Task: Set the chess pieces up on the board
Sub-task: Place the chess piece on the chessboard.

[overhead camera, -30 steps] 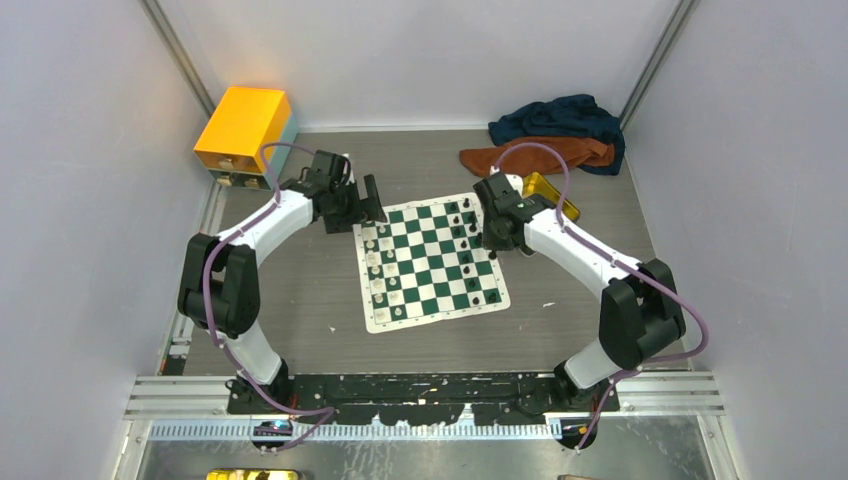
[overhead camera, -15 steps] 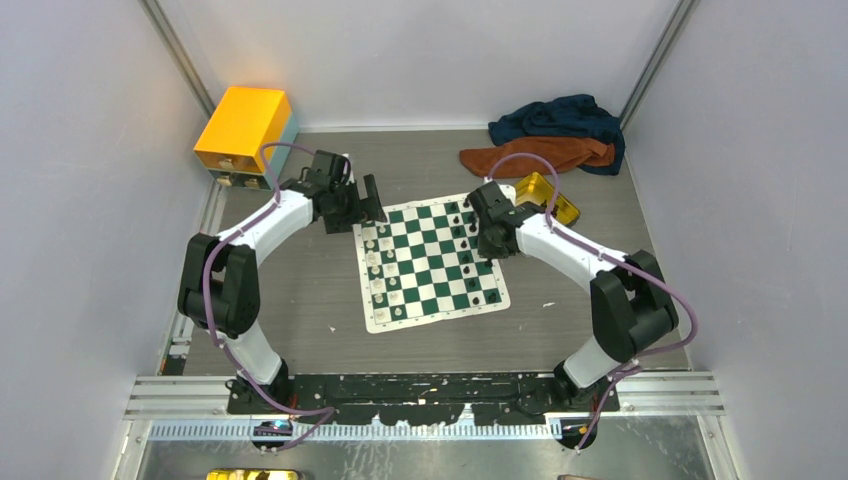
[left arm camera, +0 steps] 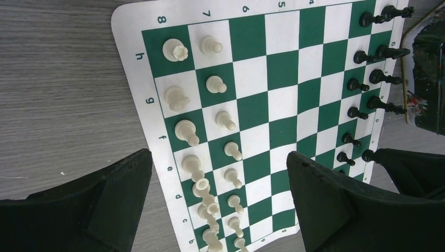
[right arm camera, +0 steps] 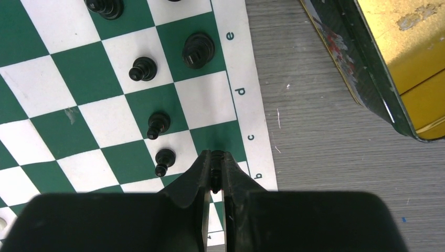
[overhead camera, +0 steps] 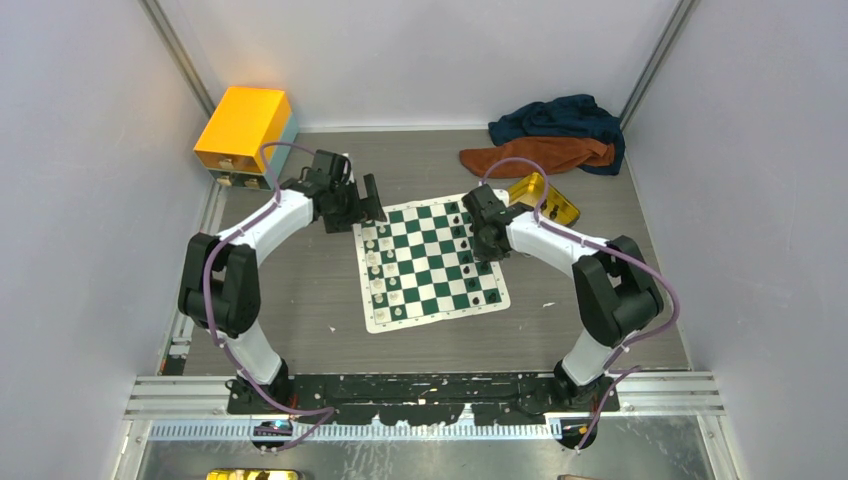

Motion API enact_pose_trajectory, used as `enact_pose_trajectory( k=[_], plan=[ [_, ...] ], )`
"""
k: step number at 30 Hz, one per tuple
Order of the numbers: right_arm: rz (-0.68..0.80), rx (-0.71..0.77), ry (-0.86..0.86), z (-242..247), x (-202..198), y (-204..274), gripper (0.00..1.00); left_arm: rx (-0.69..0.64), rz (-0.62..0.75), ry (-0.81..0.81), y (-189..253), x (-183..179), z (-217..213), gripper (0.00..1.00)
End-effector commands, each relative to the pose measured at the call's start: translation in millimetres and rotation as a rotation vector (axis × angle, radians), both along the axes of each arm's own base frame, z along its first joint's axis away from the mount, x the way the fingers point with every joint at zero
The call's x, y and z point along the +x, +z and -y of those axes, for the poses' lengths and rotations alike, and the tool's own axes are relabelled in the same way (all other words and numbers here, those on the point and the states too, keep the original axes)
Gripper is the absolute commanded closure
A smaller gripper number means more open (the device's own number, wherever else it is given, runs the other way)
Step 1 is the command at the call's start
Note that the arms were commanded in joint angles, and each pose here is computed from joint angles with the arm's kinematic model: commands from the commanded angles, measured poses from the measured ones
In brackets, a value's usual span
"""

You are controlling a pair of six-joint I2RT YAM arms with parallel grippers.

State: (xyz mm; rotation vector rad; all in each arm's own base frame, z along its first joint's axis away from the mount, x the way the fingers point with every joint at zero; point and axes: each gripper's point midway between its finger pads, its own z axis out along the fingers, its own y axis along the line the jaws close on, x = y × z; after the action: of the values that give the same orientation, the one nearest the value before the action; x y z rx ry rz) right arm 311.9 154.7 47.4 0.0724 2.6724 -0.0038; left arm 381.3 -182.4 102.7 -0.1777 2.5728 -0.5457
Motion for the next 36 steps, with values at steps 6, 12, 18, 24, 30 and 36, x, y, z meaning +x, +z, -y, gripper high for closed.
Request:
enact_pose_trajectory(
  k=[6,12,18,24,30,36],
  plan=[
    [0.040,0.008,0.017,-8,13,1,0.99,-0.007,0.074,-0.014,18,19,7,0.00],
    [0.029,0.000,0.016,-6,13,-6,0.96,-0.004,0.070,-0.014,17,19,7,0.00],
    [0.025,-0.003,0.011,-3,13,-8,0.89,-0.003,0.068,-0.015,17,19,7,0.00],
    [0.034,0.007,0.017,-5,15,-3,0.74,-0.004,0.069,-0.016,18,19,7,0.00],
    [0.048,0.005,0.016,-3,16,5,0.64,-0.008,0.071,-0.017,20,18,7,0.00],
    [0.084,0.009,0.009,-1,17,24,0.64,-0.012,0.078,-0.016,23,16,7,0.00]
  ],
)
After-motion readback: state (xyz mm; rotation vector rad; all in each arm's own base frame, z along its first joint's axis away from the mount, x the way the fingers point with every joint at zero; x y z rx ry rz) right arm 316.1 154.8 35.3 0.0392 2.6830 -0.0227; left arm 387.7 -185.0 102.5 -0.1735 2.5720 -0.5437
